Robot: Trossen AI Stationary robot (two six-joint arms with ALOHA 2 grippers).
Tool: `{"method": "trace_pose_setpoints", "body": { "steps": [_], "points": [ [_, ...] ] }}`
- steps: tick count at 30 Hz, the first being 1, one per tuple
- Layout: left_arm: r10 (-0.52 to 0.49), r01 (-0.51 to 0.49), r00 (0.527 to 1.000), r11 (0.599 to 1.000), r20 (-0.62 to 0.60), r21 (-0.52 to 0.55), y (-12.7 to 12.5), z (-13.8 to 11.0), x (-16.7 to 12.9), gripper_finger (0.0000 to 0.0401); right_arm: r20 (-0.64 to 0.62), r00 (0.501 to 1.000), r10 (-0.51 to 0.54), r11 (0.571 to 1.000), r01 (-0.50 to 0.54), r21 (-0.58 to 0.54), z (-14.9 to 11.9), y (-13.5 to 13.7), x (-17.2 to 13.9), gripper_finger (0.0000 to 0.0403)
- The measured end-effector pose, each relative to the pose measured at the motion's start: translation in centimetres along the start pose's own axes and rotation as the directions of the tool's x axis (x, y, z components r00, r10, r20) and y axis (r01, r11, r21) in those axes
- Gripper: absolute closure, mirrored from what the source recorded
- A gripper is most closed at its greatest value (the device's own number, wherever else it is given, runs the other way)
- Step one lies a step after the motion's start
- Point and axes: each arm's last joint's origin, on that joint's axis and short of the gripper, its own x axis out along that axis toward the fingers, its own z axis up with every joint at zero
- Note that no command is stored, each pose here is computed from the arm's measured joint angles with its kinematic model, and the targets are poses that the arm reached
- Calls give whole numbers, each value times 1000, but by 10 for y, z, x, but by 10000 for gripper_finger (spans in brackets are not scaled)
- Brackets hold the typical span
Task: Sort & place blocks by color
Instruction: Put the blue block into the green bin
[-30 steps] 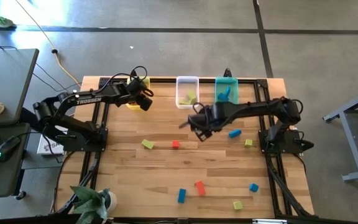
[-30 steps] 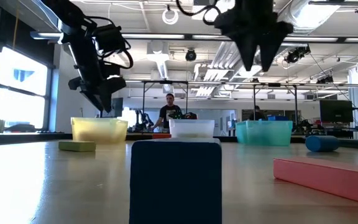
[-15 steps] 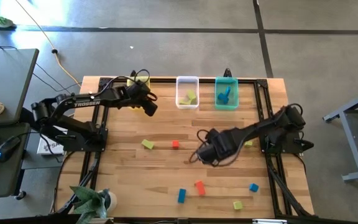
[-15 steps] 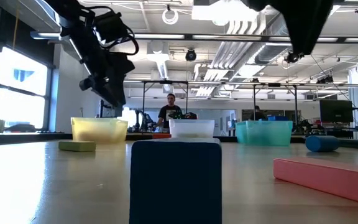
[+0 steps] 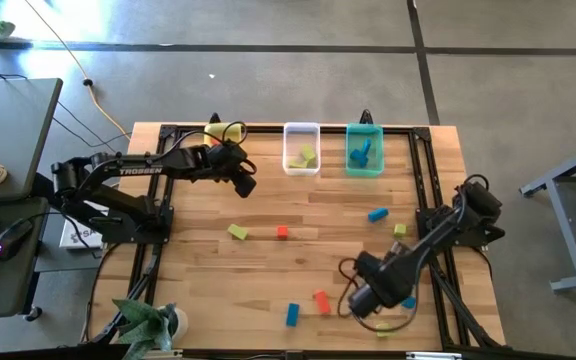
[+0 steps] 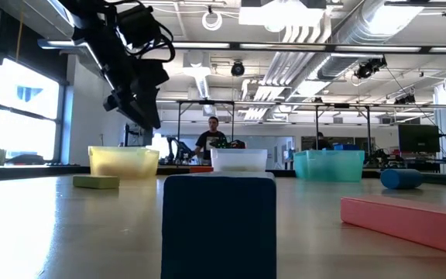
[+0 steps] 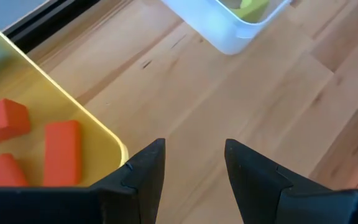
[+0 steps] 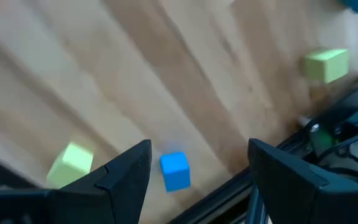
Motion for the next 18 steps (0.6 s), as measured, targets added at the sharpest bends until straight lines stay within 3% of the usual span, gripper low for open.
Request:
{"method": "trace_pose_setpoints", "body": {
  "steps": [11,18],
  "points": [
    [-20,20,1000,999,-10,31,-8,-4,-2,245,19,1000,23,1000,-23,-13,-44,12,2,149],
    [-37,37,999,998,-12,54,-15,-6,-3,245,-12,1000,6,999,-7,-46,-52,14,26,149]
  ]
}}
